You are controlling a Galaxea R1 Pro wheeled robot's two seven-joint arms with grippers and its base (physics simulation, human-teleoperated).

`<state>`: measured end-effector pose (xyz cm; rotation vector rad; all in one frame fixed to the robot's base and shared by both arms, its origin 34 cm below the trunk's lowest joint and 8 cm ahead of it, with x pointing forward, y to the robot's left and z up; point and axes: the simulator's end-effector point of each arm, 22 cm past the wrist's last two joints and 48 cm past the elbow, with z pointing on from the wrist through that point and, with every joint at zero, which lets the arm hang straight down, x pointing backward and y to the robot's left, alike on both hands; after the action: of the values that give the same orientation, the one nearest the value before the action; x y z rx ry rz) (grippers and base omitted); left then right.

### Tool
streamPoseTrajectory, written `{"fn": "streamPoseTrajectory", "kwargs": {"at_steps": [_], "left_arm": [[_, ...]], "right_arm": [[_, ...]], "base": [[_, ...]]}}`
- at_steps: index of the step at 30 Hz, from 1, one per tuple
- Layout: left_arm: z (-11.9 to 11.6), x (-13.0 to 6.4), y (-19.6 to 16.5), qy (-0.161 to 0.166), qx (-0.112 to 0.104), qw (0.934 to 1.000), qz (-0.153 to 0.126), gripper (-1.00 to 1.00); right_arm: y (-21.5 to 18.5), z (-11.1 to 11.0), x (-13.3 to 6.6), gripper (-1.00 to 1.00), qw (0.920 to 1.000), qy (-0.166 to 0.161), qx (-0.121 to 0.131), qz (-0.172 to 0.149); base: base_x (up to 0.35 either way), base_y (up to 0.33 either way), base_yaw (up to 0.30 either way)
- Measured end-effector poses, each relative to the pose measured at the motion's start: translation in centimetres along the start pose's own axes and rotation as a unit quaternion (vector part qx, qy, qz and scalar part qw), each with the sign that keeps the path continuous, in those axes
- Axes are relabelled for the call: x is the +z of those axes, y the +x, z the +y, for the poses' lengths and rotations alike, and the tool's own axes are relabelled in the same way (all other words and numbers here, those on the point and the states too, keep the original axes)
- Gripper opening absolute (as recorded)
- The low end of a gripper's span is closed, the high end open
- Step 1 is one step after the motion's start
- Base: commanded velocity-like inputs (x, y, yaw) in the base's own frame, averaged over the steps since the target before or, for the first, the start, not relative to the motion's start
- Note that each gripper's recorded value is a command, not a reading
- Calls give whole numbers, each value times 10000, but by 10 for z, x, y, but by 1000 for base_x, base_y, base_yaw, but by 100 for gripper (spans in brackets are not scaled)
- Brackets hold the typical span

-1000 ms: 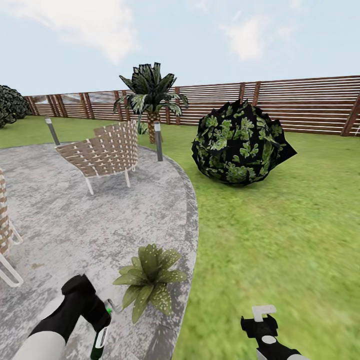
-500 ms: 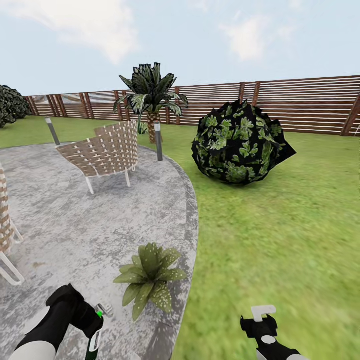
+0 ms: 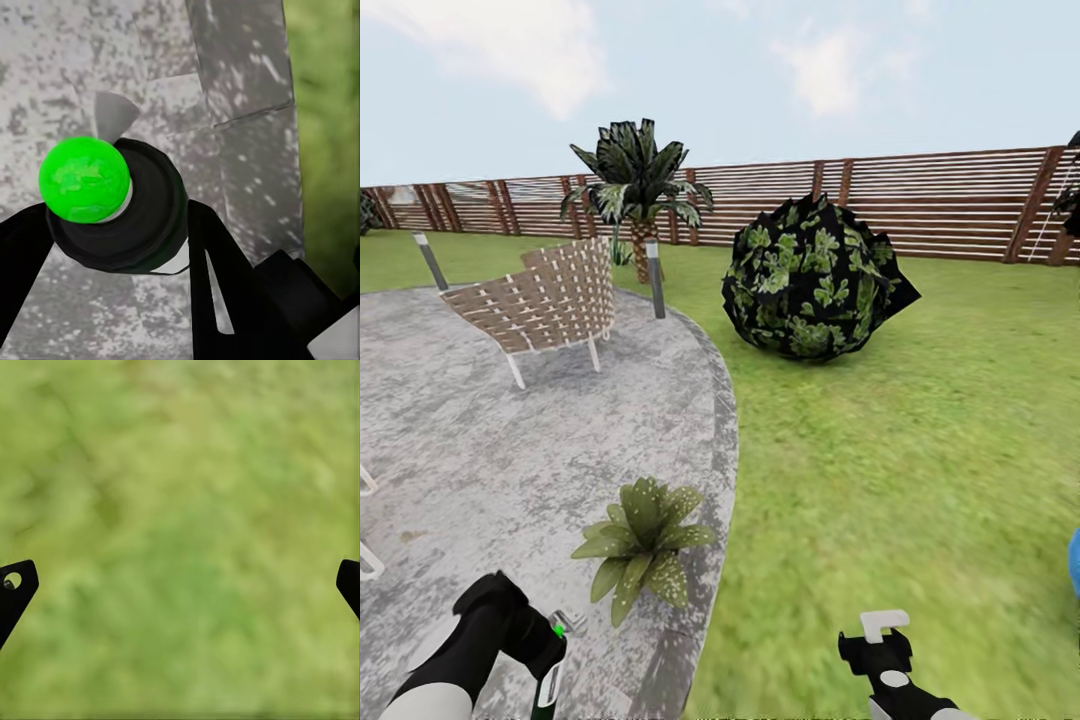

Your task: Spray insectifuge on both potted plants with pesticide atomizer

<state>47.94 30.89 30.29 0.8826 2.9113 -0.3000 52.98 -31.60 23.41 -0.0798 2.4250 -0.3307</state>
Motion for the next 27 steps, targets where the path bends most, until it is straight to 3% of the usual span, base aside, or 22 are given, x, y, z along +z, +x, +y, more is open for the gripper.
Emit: {"fn": "streamPoseTrajectory", "kwargs": {"at_steps": [18, 27], "left_arm": [[0, 4, 3, 34, -35, 10000, 47, -100], [0, 4, 3, 36, -41, 10000, 46, -100]], "right_arm": [[6, -1, 2, 100, 10000, 3, -32, 54], [6, 0, 2, 100, 10000, -9, -24, 59]], "base": [[0, 5, -1], [0, 286, -225]]}}
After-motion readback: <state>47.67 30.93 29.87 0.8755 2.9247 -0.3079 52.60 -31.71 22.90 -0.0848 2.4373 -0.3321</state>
